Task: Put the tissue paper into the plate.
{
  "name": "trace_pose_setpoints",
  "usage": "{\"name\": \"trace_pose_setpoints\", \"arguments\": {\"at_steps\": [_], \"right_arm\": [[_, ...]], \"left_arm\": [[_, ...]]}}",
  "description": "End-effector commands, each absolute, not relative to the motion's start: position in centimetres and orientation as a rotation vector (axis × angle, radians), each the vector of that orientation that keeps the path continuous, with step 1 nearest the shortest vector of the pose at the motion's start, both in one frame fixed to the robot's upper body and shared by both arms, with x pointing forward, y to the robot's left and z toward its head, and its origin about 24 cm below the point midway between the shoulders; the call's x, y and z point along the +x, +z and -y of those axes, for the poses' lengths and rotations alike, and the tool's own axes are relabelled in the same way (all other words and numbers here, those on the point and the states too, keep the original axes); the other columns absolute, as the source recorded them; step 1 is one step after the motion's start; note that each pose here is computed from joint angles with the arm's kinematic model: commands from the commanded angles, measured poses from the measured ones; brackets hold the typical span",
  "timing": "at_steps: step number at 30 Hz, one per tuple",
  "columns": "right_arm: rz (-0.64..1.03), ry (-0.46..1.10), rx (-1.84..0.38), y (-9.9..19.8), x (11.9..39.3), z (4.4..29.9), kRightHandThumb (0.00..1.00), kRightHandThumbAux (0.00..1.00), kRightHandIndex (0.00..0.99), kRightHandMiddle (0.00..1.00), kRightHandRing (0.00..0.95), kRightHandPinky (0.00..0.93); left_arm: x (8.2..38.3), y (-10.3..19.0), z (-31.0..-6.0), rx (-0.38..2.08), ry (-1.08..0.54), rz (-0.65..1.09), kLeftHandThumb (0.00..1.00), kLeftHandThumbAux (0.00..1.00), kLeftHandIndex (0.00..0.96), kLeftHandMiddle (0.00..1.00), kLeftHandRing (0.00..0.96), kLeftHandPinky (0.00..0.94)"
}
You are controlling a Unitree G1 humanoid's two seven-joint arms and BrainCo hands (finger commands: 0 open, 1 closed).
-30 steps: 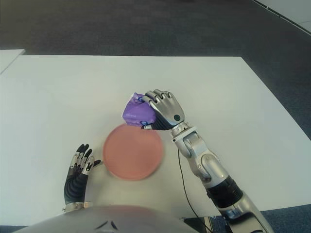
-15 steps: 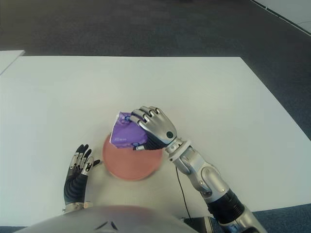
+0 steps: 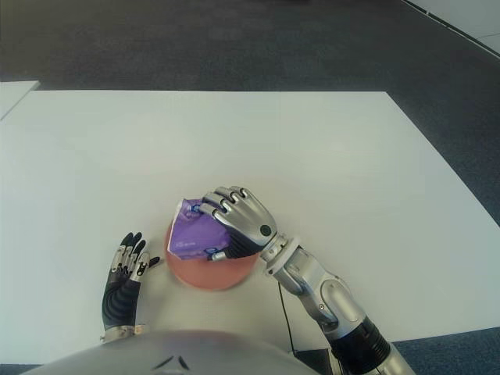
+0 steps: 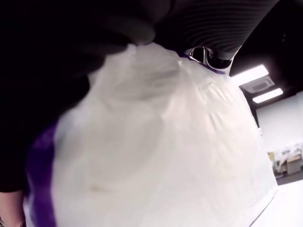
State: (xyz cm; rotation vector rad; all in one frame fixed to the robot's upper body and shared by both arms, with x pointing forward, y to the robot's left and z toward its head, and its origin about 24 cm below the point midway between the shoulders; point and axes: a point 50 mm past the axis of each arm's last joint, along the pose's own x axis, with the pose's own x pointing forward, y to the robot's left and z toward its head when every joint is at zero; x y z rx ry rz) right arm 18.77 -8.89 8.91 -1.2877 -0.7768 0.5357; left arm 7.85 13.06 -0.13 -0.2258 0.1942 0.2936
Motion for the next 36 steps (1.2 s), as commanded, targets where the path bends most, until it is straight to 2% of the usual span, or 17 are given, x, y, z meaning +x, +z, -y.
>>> {"name": "trace_pose_setpoints", "arguments": {"at_steps": [1,36], "right_arm": [[0.786,0.557,-1.289,8.3,18.6,8.6,0.859,0.673,0.407,0.547,0.840,0.834],[0.766,0.533,-1.200,6.3,18.2,7.8,0.855,0.674,0.402,0.537,0.825,0.807]], "left_arm": [[9.1,-0.1,-11.4,-0.299,0.310,-0.192,0.125,0.617,0.041,0.096,0.057,0.035],[9.1,-0.3,-11.6,-0.320,0.305,-0.181,0.154,0.602,0.056,0.100,0.056,0.032]]}}
